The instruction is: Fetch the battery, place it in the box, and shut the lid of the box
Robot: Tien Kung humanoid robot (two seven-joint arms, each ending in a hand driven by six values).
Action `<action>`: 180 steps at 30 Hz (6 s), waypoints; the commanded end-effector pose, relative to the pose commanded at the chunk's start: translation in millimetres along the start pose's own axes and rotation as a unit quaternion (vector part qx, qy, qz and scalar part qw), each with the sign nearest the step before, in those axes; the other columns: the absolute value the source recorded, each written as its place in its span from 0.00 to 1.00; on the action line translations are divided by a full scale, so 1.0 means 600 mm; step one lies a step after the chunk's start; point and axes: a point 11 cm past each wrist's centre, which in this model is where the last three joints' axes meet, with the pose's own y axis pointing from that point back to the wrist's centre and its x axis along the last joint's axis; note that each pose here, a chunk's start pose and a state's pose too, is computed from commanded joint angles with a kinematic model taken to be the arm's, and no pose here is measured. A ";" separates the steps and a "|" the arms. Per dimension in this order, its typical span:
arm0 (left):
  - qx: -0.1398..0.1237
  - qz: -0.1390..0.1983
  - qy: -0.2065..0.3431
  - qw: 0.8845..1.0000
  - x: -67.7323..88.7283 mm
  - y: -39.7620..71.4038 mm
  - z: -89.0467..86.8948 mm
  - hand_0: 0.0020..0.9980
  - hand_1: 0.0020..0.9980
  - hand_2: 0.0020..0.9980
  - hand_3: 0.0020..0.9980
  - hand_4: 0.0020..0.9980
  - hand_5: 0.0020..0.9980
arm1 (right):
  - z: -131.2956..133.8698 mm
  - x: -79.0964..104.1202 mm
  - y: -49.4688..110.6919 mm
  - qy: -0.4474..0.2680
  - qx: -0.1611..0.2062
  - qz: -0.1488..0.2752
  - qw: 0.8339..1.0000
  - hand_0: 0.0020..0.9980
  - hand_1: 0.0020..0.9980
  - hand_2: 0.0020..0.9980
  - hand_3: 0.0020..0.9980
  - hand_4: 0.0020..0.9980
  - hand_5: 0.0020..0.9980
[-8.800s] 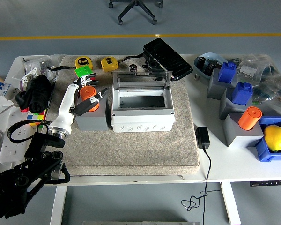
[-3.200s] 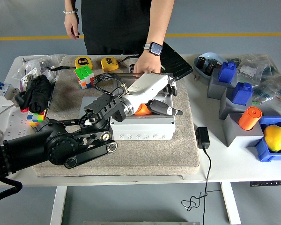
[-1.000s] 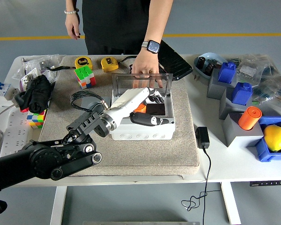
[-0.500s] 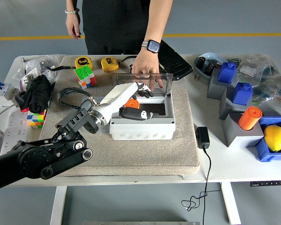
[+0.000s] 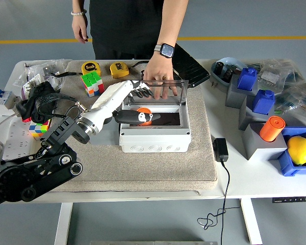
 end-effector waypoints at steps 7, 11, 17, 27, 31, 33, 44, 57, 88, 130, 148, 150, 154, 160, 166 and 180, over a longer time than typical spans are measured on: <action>0.015 -0.022 -0.009 1.000 -0.021 0.007 -0.019 0.39 0.55 0.57 0.57 0.99 0.48 | -0.003 -0.001 0.000 0.000 0.003 0.000 1.000 0.62 0.66 0.67 0.57 0.94 0.45; 0.011 -0.029 -0.011 0.999 -0.029 0.005 -0.013 0.38 0.55 0.57 0.57 0.99 0.48 | -0.004 -0.001 0.000 -0.001 0.004 0.000 1.000 0.62 0.66 0.67 0.57 0.94 0.45; 0.003 -0.042 -0.013 0.999 -0.045 -0.003 0.001 0.38 0.55 0.57 0.57 0.99 0.48 | -0.005 0.000 0.000 -0.002 0.005 0.001 1.000 0.62 0.66 0.67 0.57 0.94 0.45; -0.021 -0.055 -0.004 0.998 -0.073 -0.028 0.042 0.38 0.55 0.57 0.57 0.99 0.48 | -0.007 -0.003 0.000 0.002 0.007 -0.002 1.000 0.62 0.66 0.67 0.57 0.94 0.45; -0.039 -0.055 0.005 0.998 -0.080 -0.041 0.070 0.37 0.55 0.57 0.57 0.99 0.48 | -0.007 -0.004 0.000 0.004 0.007 -0.002 1.000 0.62 0.66 0.67 0.57 0.94 0.45; -0.047 -0.055 0.009 0.997 -0.084 -0.047 0.084 0.37 0.55 0.57 0.57 0.99 0.48 | -0.008 -0.004 0.000 0.006 0.007 -0.002 1.000 0.62 0.66 0.67 0.57 0.94 0.45; -0.111 -0.008 0.047 0.993 -0.043 -0.053 0.150 0.38 0.57 0.58 0.58 0.99 0.48 | -0.007 -0.003 0.000 0.007 0.007 -0.002 1.000 0.62 0.66 0.67 0.57 0.94 0.45; -0.078 0.059 -0.006 0.995 0.068 -0.104 0.152 0.81 0.81 0.77 0.77 1.00 0.51 | -0.008 -0.006 0.000 0.006 0.007 -0.004 1.000 0.62 0.66 0.67 0.57 0.94 0.45; 0.079 -0.068 -0.090 0.990 0.056 -0.095 0.091 0.44 0.63 0.63 0.66 1.00 0.62 | -0.009 -0.005 0.000 0.002 0.007 -0.004 1.000 0.62 0.66 0.67 0.57 0.94 0.44; -0.028 0.089 0.229 0.969 0.066 -0.034 0.069 0.48 0.65 0.64 0.67 1.00 0.63 | -0.003 -0.007 -0.002 0.005 -0.001 -0.004 1.000 0.62 0.66 0.67 0.57 0.94 0.44; 0.082 0.230 0.422 0.873 0.121 0.051 -0.122 0.52 0.64 0.63 0.64 1.00 0.61 | 0.021 0.002 -0.004 0.007 -0.027 0.001 1.000 0.62 0.66 0.67 0.57 0.94 0.45; 0.085 0.236 0.419 0.872 0.127 0.055 -0.128 0.51 0.64 0.63 0.64 1.00 0.58 | 0.019 0.001 -0.005 0.008 -0.026 0.000 1.000 0.62 0.66 0.67 0.57 0.94 0.45; 0.088 0.250 0.416 0.870 0.142 0.063 -0.139 0.51 0.64 0.63 0.64 1.00 0.58 | 0.013 -0.002 -0.005 0.008 -0.022 -0.001 1.000 0.62 0.66 0.67 0.57 0.94 0.45; 0.089 0.259 0.413 0.869 0.154 0.068 -0.145 0.51 0.64 0.63 0.63 0.99 0.56 | 0.015 -0.005 -0.006 0.011 -0.026 -0.003 1.000 0.62 0.66 0.67 0.57 0.94 0.45; 0.089 0.267 0.404 0.870 0.164 0.069 -0.147 0.51 0.64 0.63 0.63 0.98 0.56 | 0.010 -0.012 -0.008 0.019 -0.029 -0.006 0.999 0.62 0.66 0.67 0.57 0.94 0.45; 0.091 0.268 0.408 0.868 0.161 0.071 -0.149 0.52 0.64 0.63 0.63 0.98 0.56 | 0.010 -0.022 -0.008 0.029 -0.030 -0.013 0.999 0.62 0.66 0.67 0.57 0.94 0.45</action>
